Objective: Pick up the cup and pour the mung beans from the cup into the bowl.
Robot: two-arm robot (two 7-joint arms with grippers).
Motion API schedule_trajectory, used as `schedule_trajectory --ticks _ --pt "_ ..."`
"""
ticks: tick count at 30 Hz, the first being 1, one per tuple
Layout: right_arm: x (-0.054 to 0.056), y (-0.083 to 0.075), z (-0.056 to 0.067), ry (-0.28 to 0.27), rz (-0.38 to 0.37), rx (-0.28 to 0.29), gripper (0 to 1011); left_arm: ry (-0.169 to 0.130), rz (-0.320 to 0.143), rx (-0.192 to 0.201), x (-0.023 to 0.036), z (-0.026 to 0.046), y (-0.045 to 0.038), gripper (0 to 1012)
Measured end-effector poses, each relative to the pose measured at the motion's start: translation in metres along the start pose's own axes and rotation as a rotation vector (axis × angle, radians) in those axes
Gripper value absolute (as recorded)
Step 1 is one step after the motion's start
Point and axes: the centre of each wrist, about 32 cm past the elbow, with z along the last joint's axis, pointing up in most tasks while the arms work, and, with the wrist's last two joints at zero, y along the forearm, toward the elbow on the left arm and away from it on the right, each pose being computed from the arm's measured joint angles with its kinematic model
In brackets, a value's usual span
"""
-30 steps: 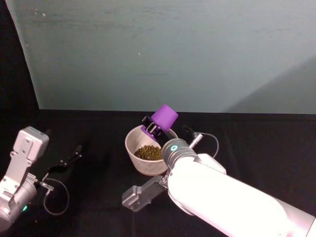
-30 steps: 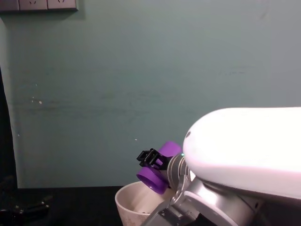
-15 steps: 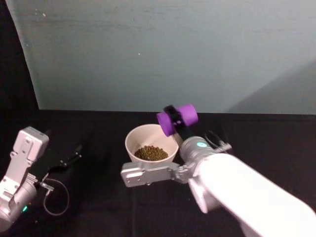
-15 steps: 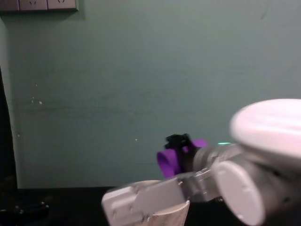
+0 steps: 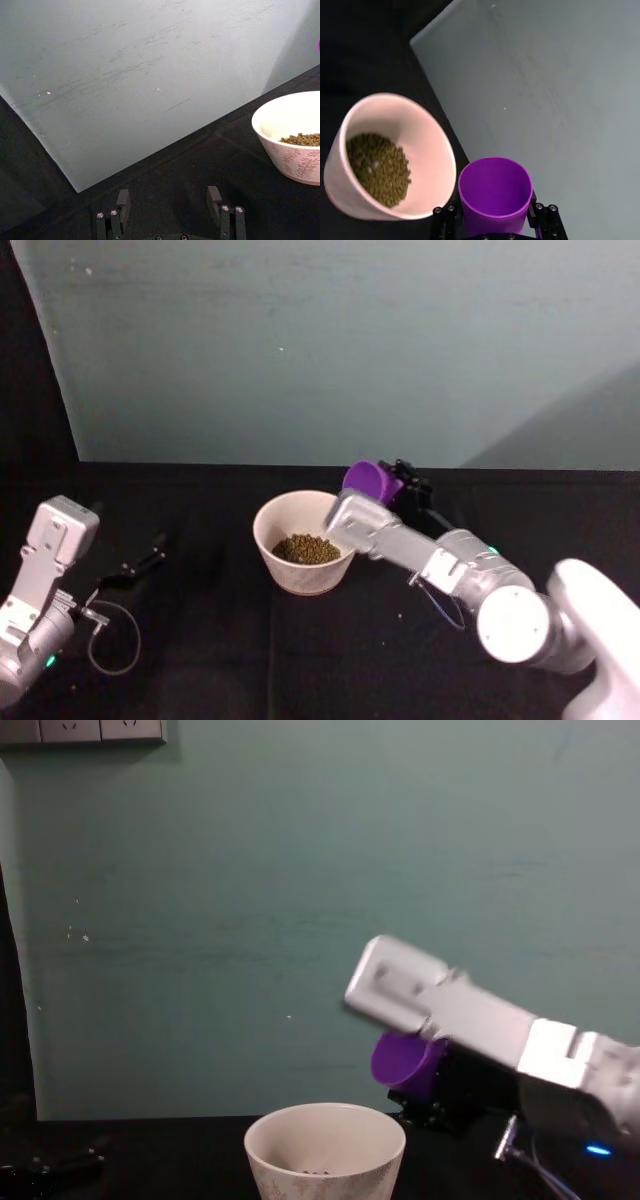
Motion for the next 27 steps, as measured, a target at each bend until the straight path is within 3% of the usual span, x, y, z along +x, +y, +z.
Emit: schedule_trajectory --ticks 3,9,10,11,13,16,18,27 --pt "0.0 -0.004 -0.015 0.158 -0.008 0.03 718 0.0 0.0 0.0 0.0 0.0 0.0 1011" --pt "-0.001 -0.007 -0.032 0.308 -0.016 0.049 718 0.0 0.0 0.0 0.0 0.0 0.0 1011" --pt "-0.001 -0.007 -0.037 0.367 -0.016 0.059 718 0.0 0.0 0.0 0.0 0.0 0.0 1011" --pt "-0.001 -0.007 -0.037 0.367 -0.016 0.059 718 0.0 0.0 0.0 0.0 0.0 0.0 1011" --pt "-0.003 -0.007 -0.048 0.474 -0.011 0.073 718 0.0 0.0 0.0 0.0 0.0 0.0 1011" --pt "-0.005 -0.008 -0.054 0.539 -0.008 0.081 718 0.0 0.0 0.0 0.0 0.0 0.0 1011" --pt "-0.008 -0.008 -0.061 0.61 -0.005 0.088 718 0.0 0.0 0.0 0.0 0.0 0.0 1011" --pt "-0.015 -0.012 -0.071 0.722 -0.004 0.099 718 0.0 0.0 0.0 0.0 0.0 0.0 1011"
